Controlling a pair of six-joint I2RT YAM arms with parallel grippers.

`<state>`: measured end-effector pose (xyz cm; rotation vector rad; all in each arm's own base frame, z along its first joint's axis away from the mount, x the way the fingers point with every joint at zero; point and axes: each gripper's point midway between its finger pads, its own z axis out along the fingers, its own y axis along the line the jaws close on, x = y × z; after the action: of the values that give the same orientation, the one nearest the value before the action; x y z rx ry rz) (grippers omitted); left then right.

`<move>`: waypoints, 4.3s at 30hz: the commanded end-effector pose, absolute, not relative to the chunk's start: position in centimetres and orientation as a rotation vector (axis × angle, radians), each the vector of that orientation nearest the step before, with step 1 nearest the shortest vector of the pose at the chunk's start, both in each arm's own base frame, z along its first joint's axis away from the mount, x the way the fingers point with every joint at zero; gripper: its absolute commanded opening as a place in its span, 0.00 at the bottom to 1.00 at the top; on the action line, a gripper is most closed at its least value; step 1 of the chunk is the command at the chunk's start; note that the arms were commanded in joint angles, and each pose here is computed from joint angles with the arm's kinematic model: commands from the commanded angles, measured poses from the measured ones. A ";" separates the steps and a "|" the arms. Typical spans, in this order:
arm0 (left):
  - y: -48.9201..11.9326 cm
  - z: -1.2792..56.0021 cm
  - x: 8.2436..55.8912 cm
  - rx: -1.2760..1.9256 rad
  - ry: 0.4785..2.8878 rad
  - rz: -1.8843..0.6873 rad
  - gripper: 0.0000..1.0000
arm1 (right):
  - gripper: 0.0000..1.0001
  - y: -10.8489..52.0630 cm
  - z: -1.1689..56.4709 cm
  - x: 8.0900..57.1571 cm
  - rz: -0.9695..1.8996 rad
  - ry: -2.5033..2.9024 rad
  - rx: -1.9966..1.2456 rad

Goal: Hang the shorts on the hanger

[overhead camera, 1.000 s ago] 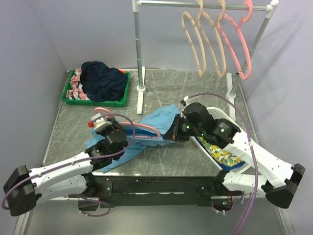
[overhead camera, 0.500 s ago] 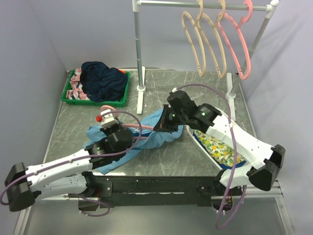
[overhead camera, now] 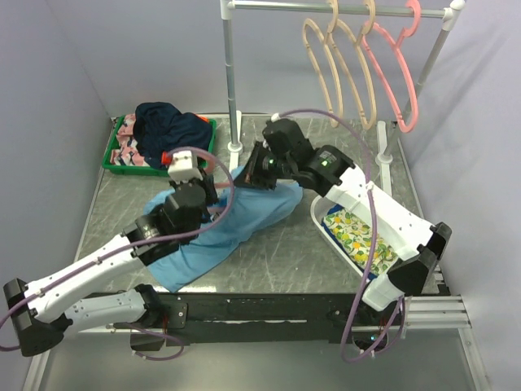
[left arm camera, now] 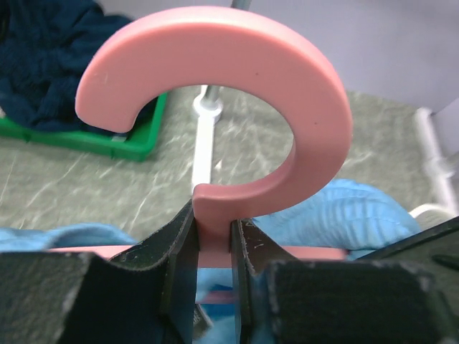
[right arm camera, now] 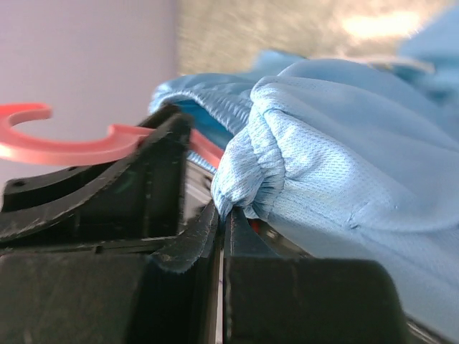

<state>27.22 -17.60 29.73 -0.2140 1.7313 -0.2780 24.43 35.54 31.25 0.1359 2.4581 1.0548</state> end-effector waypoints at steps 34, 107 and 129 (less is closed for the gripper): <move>-20.3 52.0 24.4 0.459 1.552 -0.328 0.01 | 0.81 22.3 48.0 20.1 0.715 1.485 -0.530; -18.9 47.8 28.7 0.237 1.617 -0.165 0.01 | 0.00 28.7 44.8 16.0 0.854 1.620 -0.692; -19.8 49.9 26.8 0.318 1.542 -0.307 0.01 | 0.82 27.1 41.8 17.0 0.688 1.664 -0.756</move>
<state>27.76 -20.22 45.30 0.3588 1.6757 -0.2105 16.49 26.34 44.62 -0.6587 1.6241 0.7220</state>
